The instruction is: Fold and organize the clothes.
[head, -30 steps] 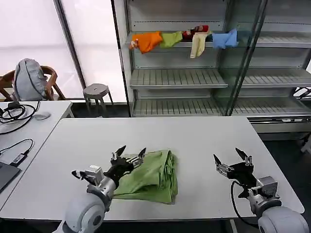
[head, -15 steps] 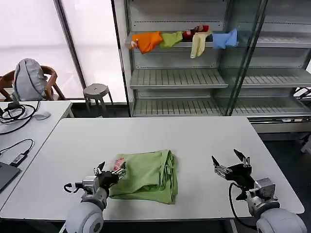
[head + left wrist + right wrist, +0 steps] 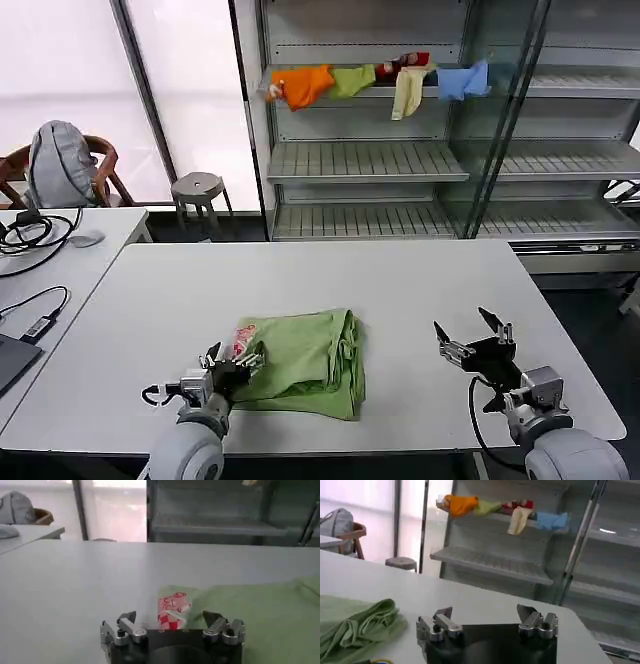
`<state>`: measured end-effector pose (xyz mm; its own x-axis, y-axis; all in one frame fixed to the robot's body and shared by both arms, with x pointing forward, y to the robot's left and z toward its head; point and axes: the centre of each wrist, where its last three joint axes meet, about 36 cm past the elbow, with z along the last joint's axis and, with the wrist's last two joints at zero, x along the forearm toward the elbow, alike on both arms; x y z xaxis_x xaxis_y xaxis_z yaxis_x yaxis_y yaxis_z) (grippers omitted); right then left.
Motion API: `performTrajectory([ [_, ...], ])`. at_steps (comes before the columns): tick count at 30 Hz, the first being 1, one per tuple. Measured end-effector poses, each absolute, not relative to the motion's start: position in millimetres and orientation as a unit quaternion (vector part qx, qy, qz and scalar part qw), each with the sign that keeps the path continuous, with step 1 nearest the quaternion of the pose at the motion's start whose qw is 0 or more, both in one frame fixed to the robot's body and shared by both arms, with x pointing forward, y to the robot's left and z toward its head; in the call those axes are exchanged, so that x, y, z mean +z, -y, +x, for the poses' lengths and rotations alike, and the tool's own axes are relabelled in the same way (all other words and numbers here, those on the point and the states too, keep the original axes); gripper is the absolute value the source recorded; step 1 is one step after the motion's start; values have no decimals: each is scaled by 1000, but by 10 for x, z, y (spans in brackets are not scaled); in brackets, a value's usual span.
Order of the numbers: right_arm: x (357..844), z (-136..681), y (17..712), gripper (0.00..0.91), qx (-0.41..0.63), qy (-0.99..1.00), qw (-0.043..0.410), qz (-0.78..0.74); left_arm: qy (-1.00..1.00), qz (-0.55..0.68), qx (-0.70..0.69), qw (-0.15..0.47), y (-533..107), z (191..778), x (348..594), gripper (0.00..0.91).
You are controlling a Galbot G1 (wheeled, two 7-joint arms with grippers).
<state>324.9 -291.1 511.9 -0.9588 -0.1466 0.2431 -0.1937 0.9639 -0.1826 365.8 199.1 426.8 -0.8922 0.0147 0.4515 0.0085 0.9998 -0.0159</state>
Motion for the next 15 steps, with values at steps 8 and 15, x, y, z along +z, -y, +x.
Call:
performTrajectory([
  [8,5101,3238,2913,907,102,984,117,86,970,-6,5,242,-1937,3610,4153,907],
  [15,5097,3223,2911,907,101,984,118,86,970,-8,30,242,-1939,3567,4120,20],
])
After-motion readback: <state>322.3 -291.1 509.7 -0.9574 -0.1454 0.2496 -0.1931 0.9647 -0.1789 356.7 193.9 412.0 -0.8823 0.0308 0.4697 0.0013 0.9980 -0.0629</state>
